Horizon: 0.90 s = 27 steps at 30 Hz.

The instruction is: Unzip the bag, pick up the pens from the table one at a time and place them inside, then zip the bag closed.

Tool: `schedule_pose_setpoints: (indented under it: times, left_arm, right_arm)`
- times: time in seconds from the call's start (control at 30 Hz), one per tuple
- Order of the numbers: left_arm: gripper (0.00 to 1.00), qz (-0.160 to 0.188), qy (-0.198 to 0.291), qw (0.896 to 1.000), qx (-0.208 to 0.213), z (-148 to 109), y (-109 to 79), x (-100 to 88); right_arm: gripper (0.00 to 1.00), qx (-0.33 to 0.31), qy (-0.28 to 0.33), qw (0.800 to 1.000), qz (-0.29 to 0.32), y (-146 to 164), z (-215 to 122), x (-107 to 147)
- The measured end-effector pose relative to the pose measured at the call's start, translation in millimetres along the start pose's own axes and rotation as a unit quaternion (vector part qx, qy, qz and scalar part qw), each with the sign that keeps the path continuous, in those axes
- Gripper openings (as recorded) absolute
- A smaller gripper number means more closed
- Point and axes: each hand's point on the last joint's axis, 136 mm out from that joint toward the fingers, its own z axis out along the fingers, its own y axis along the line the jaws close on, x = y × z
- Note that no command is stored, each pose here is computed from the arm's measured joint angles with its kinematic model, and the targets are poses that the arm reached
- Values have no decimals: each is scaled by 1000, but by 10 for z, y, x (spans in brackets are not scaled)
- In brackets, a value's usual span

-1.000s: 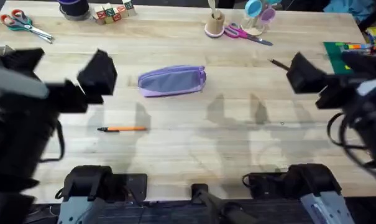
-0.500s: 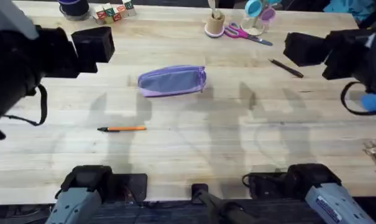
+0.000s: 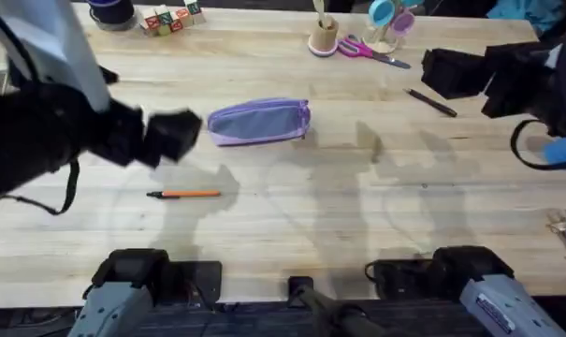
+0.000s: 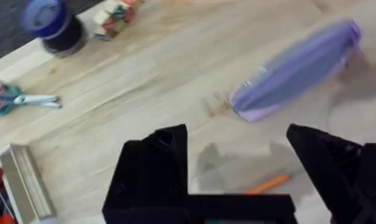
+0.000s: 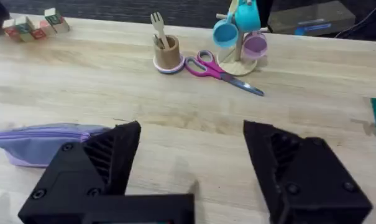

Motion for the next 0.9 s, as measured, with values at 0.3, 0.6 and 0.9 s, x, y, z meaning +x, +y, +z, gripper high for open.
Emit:
schedule_pose_setpoints:
  times: [0.3, 0.6, 0.9]
  left_arm:
    - [993, 164, 22, 985, 42, -8, -155, 152]
    - [993, 199, 13, 979, 44, -6, -157, 123]
    - [993, 204, 2, 977, 60, -8, -218, 94]
  right_arm:
    - [996, 0, 0, 1000, 0, 0, -2, -3]
    - [995, 0, 0, 1000, 0, 0, -1, -2]
    - [996, 0, 0, 1000, 0, 0, -2, -4]
